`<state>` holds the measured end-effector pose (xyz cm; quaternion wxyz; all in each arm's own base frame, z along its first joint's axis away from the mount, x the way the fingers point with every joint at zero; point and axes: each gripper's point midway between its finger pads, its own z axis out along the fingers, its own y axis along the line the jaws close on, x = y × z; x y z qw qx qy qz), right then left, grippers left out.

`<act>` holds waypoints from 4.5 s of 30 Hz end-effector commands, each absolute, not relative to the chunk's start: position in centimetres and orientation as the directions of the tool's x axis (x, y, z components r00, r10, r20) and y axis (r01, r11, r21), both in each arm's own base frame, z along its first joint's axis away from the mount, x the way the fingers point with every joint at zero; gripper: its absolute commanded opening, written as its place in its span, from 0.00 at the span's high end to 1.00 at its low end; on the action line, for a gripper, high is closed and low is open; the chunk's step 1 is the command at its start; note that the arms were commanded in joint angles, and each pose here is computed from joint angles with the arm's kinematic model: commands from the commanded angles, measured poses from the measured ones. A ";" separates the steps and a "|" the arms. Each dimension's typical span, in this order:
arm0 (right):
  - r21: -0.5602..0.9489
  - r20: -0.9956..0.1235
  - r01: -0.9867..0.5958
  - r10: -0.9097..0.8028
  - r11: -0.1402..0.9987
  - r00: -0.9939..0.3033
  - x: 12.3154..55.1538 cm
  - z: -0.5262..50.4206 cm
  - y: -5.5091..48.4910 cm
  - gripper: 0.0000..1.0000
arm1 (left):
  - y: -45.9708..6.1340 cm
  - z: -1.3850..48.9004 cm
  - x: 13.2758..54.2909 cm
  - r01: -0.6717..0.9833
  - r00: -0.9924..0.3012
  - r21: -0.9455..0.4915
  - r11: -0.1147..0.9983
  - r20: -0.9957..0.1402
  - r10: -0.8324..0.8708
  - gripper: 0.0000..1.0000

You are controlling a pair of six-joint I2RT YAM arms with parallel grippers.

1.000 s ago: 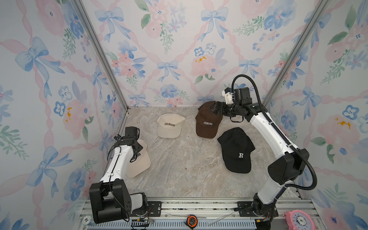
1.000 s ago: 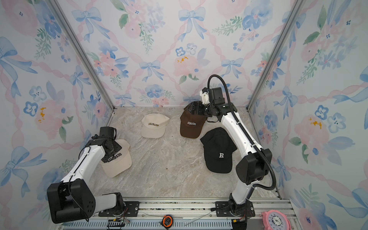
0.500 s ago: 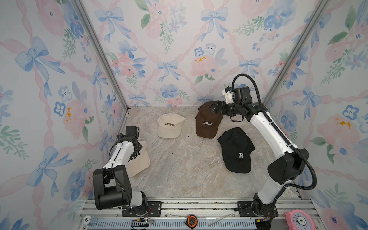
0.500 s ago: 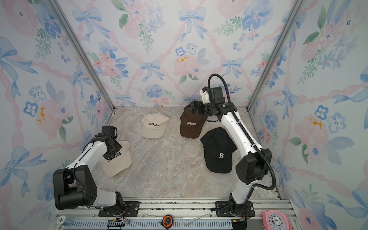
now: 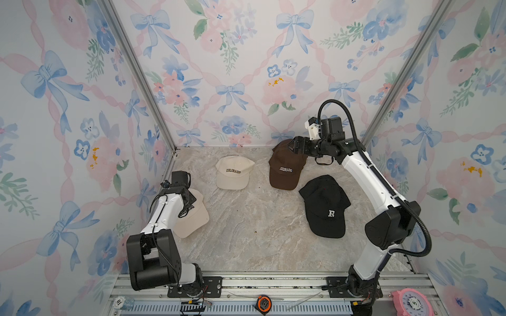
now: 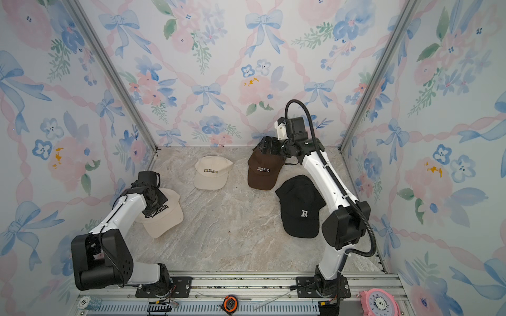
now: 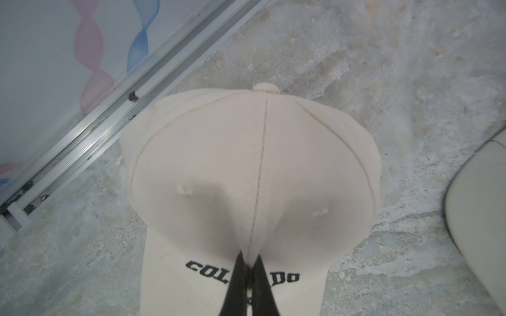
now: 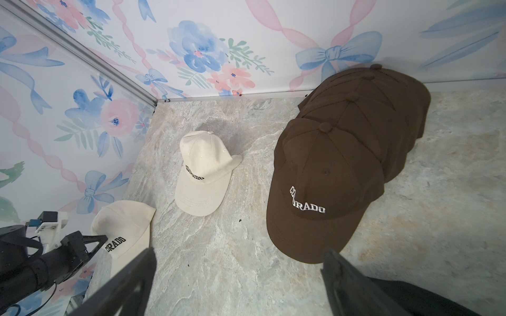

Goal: Stack the baseball caps by color
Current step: Pick up the baseball cap from the center of the board, then place the baseball cap on the baseball cap, then move the baseball cap to the center of the board.

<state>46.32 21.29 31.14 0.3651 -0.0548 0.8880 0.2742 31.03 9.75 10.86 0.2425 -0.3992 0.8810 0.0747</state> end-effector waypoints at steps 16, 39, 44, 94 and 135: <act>0.407 -0.719 -0.296 0.103 0.864 -0.688 44.6 33.9 19.6 0.04 | -3.3 24.6 42.6 -0.210 -0.617 -0.145 0.967 -0.748 -0.246 1.00; 0.345 -0.764 -0.189 0.158 0.919 -0.626 39.9 36.1 14.4 0.04 | -10.7 19.5 48.3 -0.011 -0.650 -0.141 0.990 -0.752 -0.114 1.00; 0.340 -0.761 -0.175 0.161 0.924 -0.628 39.4 35.9 14.0 0.04 | -10.8 17.6 47.4 -0.017 -0.660 -0.147 0.989 -0.741 -0.121 1.00; 0.314 -0.749 -0.107 0.177 0.943 -0.639 38.6 36.2 13.1 0.04 | -11.1 11.9 48.6 -0.056 -0.708 -0.154 0.986 -0.691 -0.148 0.35; 0.107 -0.535 0.324 0.329 0.940 -0.778 29.5 15.5 3.5 0.04 | -1.8 20.3 32.1 -0.109 -0.422 -0.064 0.992 -0.900 -0.105 0.02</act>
